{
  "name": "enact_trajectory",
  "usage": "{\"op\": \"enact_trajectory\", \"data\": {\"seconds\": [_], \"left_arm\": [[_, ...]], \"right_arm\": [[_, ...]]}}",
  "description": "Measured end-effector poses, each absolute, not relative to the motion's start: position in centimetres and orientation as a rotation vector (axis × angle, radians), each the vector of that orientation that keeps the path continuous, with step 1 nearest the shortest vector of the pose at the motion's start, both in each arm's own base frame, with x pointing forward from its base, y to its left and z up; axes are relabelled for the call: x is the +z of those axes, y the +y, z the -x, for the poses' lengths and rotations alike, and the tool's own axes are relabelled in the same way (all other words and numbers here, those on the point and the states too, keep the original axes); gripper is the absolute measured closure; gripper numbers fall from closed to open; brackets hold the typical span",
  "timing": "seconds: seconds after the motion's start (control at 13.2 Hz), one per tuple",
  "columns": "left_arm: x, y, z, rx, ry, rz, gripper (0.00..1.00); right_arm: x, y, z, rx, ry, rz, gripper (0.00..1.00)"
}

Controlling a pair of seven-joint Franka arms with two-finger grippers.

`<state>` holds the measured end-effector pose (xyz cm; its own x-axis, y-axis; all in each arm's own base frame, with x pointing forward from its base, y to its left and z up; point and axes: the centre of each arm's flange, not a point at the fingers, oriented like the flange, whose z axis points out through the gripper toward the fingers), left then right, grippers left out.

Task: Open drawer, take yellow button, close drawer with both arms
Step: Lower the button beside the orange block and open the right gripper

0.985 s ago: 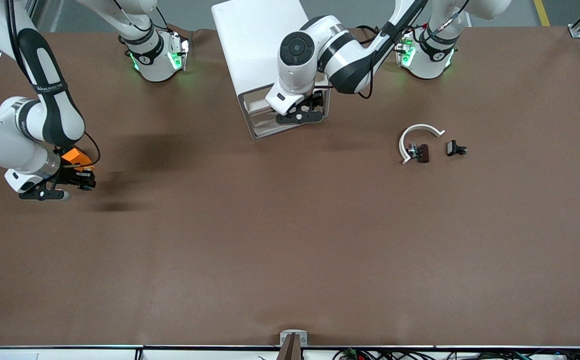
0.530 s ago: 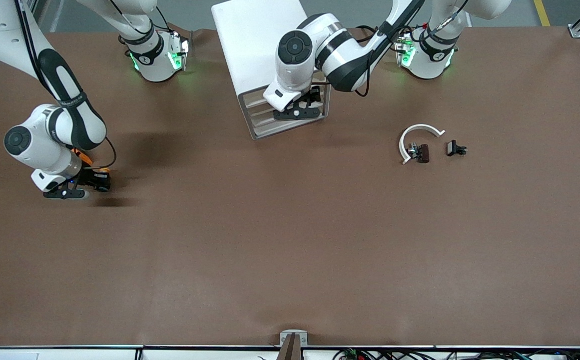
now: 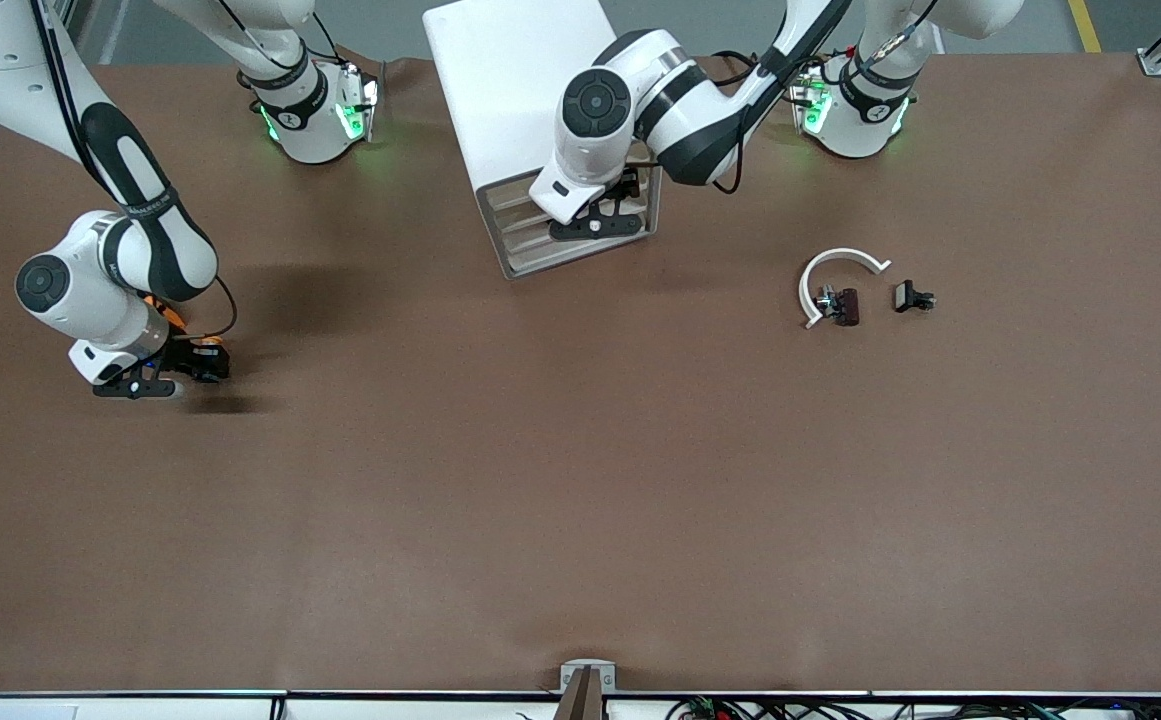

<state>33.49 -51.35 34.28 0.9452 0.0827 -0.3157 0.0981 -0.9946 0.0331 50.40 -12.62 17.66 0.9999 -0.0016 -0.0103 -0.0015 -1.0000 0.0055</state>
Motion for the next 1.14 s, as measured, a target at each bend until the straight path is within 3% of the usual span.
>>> {"op": "enact_trajectory", "data": {"seconds": [0.3, 0.45, 0.68, 1.14], "left_arm": [[34.1, -51.4, -33.9, -0.507, 0.142, -3.034, 0.0], [34.4, -51.1, -35.6, -0.491, 0.18, -3.024, 0.0], [35.9, -47.0, -42.0, -0.376, 0.261, -3.056, 0.0], [40.9, -36.4, -53.9, -0.098, 0.471, -3.1, 0.0]], "right_arm": [[20.2, -12.0, -52.1, -0.053, 0.024, -3.148, 0.0], [23.5, -10.7, -53.6, -0.112, 0.045, -3.157, 0.0], [28.9, -7.0, -55.2, -0.116, -0.036, -3.154, 0.0], [40.2, 4.0, -52.9, -0.188, -0.18, -3.128, 0.0]]}}
